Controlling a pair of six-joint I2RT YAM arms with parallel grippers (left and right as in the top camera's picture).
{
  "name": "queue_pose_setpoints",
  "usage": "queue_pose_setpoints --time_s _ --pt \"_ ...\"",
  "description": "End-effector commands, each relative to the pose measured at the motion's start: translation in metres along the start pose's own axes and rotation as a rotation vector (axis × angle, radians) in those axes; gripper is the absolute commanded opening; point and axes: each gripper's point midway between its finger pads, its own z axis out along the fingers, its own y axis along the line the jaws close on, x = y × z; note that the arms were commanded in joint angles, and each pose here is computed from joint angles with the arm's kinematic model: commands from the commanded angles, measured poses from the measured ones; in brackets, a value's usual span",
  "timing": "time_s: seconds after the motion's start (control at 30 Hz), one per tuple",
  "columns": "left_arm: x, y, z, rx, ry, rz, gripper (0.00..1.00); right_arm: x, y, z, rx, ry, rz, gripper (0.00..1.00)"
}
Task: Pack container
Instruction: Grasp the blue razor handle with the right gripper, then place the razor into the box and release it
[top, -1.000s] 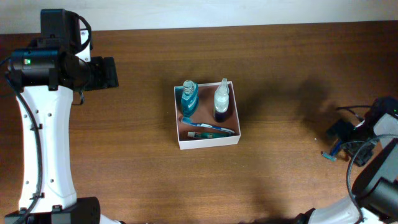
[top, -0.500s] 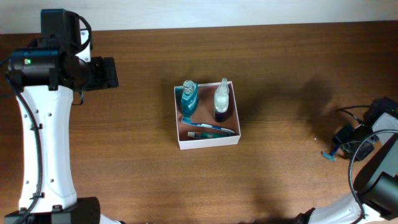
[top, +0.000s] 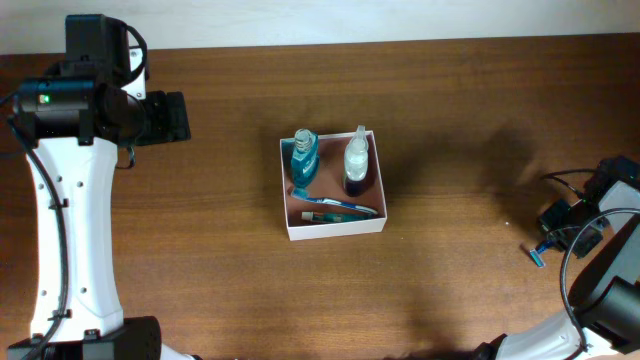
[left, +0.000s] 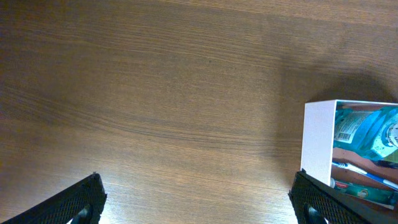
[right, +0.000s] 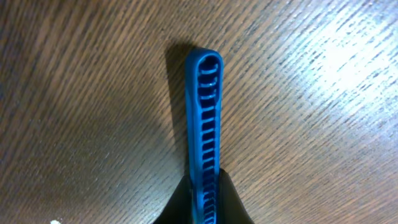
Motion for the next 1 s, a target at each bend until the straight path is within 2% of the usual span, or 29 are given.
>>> queue_pose_setpoints --time_s 0.0,0.17,0.27,0.47,0.57,0.6,0.73,0.83,0.97 --pt "0.001 -0.001 0.004 0.009 0.011 0.004 0.96 0.009 0.014 0.014 -0.07 0.057 -0.004 0.04" --pt "0.001 -0.001 0.004 0.009 0.011 0.004 0.96 0.009 0.022 0.007 -0.098 0.064 -0.01 0.04" --pt "0.001 -0.001 0.004 0.009 0.01 0.004 0.96 0.005 0.038 -0.013 -0.111 0.033 -0.058 0.04" --pt "0.0 -0.001 0.004 0.009 0.008 0.004 0.96 0.012 0.116 -0.102 -0.21 -0.194 -0.37 0.04" --pt "0.0 -0.001 0.004 0.009 0.008 0.004 0.96 0.039 0.164 -0.158 -0.301 -0.336 -0.63 0.04" --pt "0.0 -0.001 0.004 0.009 0.008 0.004 0.96 0.06 0.186 -0.185 -0.347 -0.405 -0.775 0.04" --pt "0.0 -0.001 0.004 0.009 0.008 0.004 0.96 0.121 0.234 -0.241 -0.395 -0.601 -1.182 0.04" --pt "0.0 -0.001 0.004 0.009 0.008 0.003 0.96 0.168 0.258 -0.253 -0.396 -0.681 -1.488 0.04" --pt "0.0 -0.001 0.004 0.009 0.008 0.004 0.96 0.233 0.279 -0.243 -0.405 -0.692 -1.847 0.04"
